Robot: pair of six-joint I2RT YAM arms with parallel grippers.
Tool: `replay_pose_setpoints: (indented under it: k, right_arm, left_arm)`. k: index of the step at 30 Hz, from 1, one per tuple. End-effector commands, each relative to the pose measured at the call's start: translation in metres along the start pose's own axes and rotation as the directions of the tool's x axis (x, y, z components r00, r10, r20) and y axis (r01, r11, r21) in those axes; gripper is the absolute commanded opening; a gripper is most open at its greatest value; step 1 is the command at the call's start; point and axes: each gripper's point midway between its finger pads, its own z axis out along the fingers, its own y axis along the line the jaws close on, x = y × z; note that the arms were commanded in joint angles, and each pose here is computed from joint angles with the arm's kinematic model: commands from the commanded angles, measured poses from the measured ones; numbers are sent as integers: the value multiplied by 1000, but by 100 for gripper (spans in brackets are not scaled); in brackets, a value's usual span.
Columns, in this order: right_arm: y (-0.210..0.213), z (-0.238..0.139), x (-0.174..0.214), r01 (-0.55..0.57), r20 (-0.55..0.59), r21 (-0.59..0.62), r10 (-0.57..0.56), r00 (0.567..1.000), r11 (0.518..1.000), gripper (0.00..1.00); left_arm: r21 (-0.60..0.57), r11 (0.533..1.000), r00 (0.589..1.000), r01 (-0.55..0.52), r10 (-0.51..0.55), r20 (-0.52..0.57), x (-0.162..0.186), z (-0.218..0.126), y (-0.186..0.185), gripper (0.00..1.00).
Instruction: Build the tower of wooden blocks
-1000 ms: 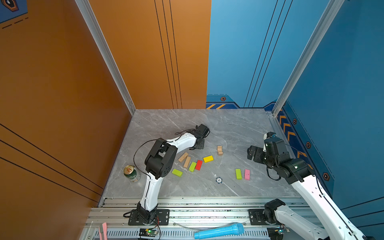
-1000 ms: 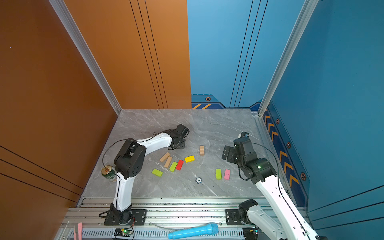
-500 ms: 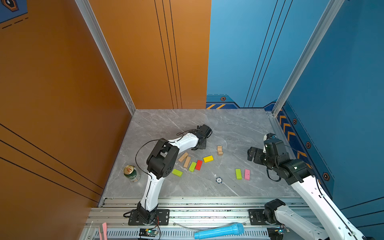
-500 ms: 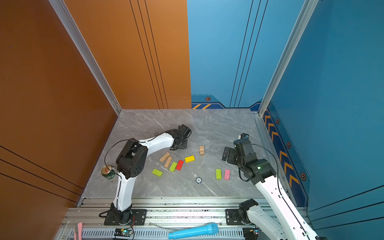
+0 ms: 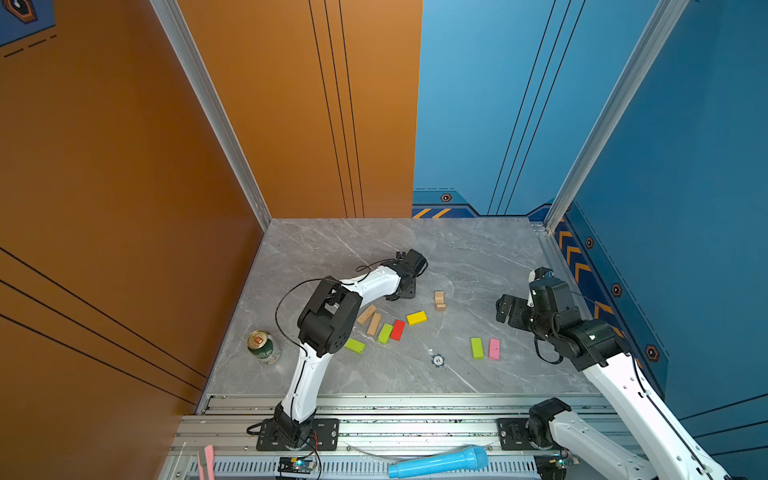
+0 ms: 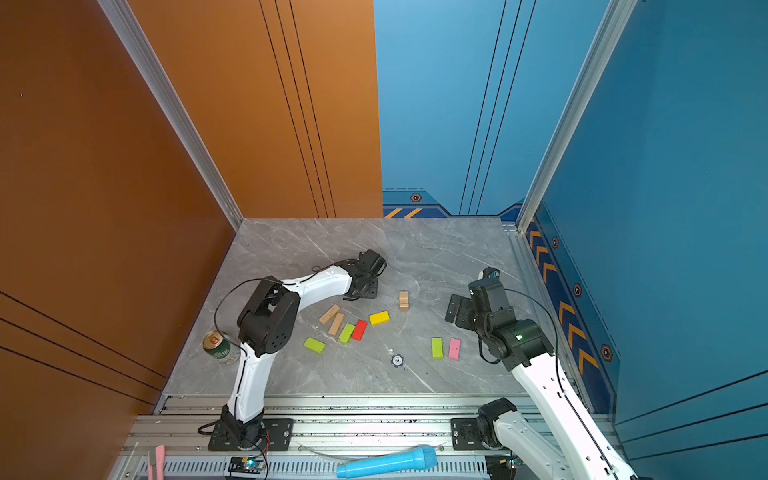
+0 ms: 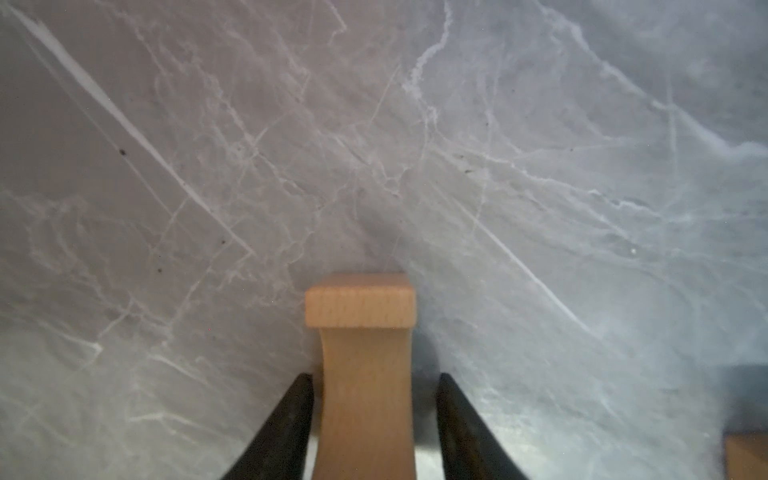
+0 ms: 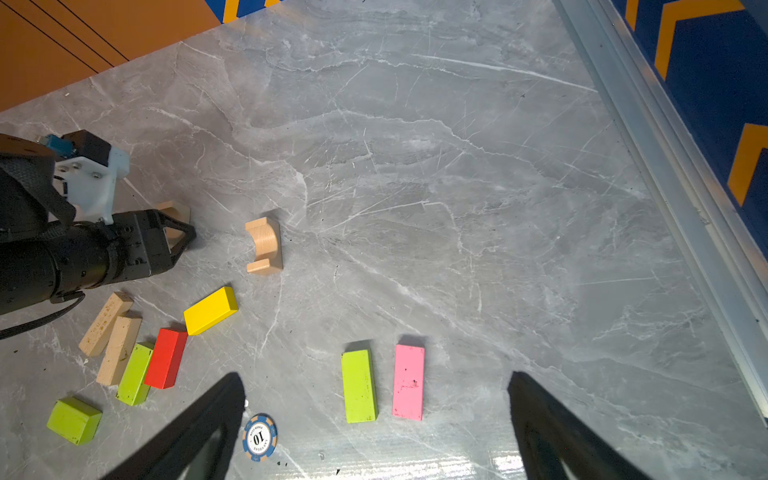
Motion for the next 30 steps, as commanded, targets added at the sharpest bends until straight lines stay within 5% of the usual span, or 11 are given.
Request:
replay_pose_setpoints:
  k: [1,18,30]
  right_arm:
    - [-7,-1,10,16,-32,12,-16,999,1000,100]
    - [-10,-11,7,11,-25,18,-11,1000,1000,100]
    - [-11,-17,1,3,-16,30,-2,1000,1000,100]
  left_arm:
    - [3,1000,1000,-5,5,-17,4,-2,-8,59]
    - [-24,998,997,-57,58,43,-12,-26,-9,67]
    - [-14,999,999,-48,48,12,-23,-6,3,68]
